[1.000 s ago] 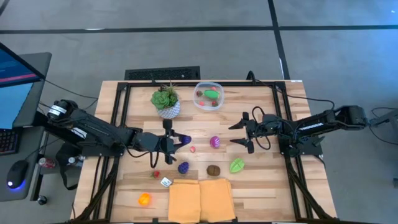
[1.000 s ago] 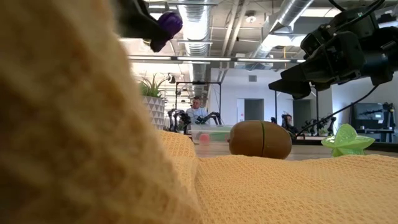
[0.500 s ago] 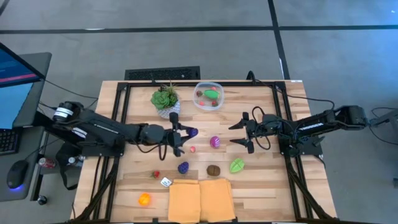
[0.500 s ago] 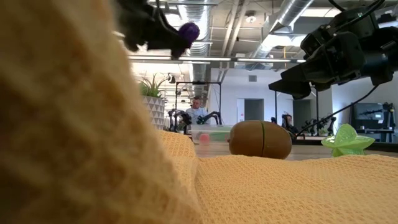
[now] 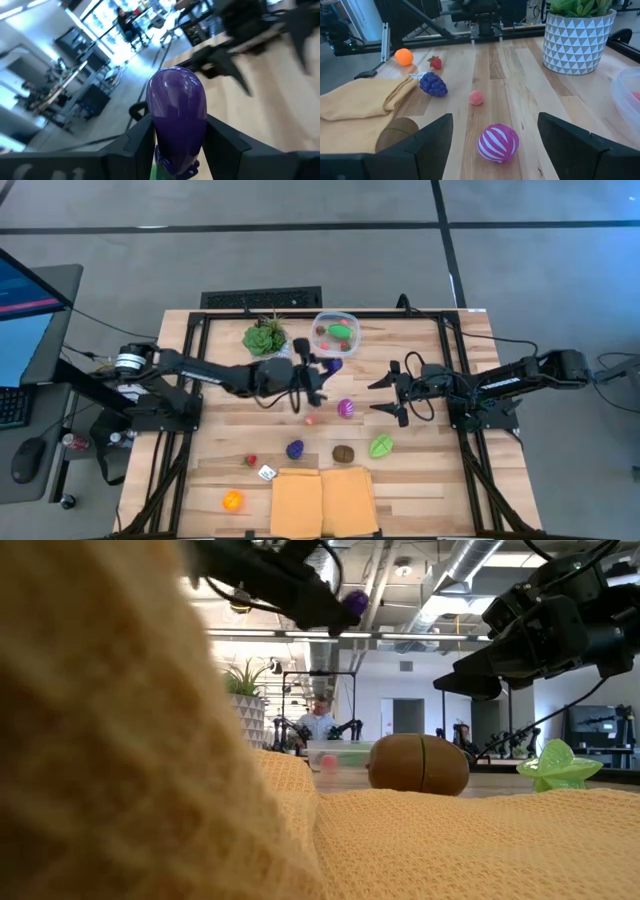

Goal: Pick and placing Produce into tupperware
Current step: Put the eggplant into the transparent bin

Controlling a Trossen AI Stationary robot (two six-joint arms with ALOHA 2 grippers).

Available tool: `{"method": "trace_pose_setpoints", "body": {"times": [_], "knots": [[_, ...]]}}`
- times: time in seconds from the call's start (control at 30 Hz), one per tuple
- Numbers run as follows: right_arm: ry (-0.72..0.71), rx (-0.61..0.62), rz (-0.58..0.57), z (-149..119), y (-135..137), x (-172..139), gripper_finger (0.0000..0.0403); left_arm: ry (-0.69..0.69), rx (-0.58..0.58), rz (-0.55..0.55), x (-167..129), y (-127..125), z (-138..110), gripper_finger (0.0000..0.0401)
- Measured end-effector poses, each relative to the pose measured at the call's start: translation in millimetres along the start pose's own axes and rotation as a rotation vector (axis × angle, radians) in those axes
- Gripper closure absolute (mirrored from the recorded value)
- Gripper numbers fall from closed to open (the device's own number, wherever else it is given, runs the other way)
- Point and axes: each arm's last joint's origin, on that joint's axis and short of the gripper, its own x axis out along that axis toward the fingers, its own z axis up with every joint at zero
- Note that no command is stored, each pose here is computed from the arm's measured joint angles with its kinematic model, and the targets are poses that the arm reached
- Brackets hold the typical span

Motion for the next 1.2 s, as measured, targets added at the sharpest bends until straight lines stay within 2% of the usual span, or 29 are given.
{"method": "trace_pose_setpoints", "body": {"times": [0.33,0.73,0.87,1.2], "knots": [[0.024,-0.017,0.0,-2.4,0.0,0.0,0.0088,0.093,-0.051,0.052,57.4,27.6,-8.0,0.0266],[0.029,-0.029,0.0,-2.8,0.0,0.0,0.0088,0.169,-0.122,0.077,109.5,70.0,-28.7,0.0266],[0.029,-0.035,0.0,-2.8,0.0,0.0,0.0088,0.207,-0.156,0.07,120.2,85.1,-38.8,0.0266],[0.029,-0.038,0.0,-2.8,-0.1,0.0,0.0088,0.22,-0.285,0.069,121.9,113.5,-57.5,0.0266]]}}
